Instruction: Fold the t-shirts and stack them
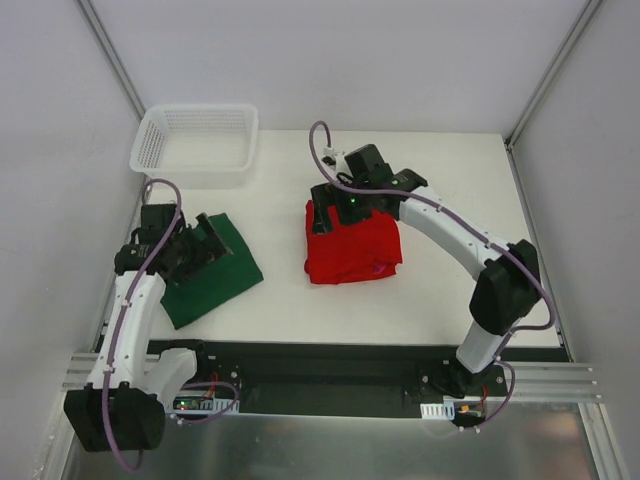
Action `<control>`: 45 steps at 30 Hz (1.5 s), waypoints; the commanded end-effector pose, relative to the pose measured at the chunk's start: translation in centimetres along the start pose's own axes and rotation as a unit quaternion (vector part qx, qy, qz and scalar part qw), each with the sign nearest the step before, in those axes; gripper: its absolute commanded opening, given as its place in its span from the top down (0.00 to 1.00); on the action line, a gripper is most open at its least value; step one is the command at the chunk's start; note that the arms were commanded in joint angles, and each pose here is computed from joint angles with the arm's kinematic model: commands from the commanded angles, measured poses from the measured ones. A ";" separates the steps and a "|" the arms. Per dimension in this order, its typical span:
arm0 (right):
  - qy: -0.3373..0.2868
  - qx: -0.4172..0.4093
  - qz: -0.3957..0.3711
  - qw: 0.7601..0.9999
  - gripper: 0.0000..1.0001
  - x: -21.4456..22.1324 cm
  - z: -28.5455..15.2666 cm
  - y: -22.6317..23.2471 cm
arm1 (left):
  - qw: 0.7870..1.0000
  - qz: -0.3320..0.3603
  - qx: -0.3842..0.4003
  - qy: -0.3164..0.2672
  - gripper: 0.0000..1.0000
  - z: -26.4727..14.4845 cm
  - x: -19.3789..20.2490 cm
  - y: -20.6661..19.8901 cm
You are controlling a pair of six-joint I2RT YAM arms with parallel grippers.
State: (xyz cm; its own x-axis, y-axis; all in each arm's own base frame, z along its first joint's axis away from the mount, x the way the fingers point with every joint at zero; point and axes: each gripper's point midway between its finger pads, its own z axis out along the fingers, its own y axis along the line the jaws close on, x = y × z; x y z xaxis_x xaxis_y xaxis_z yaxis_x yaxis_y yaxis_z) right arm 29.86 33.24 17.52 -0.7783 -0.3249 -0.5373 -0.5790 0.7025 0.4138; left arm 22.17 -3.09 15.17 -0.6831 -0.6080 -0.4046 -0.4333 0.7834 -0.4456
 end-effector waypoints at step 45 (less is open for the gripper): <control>0.036 0.389 -0.052 0.919 0.04 1.1 8.9 -15.7 | 0.979 0.192 -0.017 0.060 0.01 0.1 6.0 -3.0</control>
State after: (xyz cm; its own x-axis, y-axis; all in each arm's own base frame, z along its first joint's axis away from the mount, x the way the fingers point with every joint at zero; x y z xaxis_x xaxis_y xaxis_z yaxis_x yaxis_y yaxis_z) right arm 39.25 30.03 5.03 -0.6958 -0.5094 -0.5064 -0.4480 0.8588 -0.2483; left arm 20.31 -9.31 14.04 -0.8642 -0.2438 -0.4402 -0.1392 0.9565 -0.2565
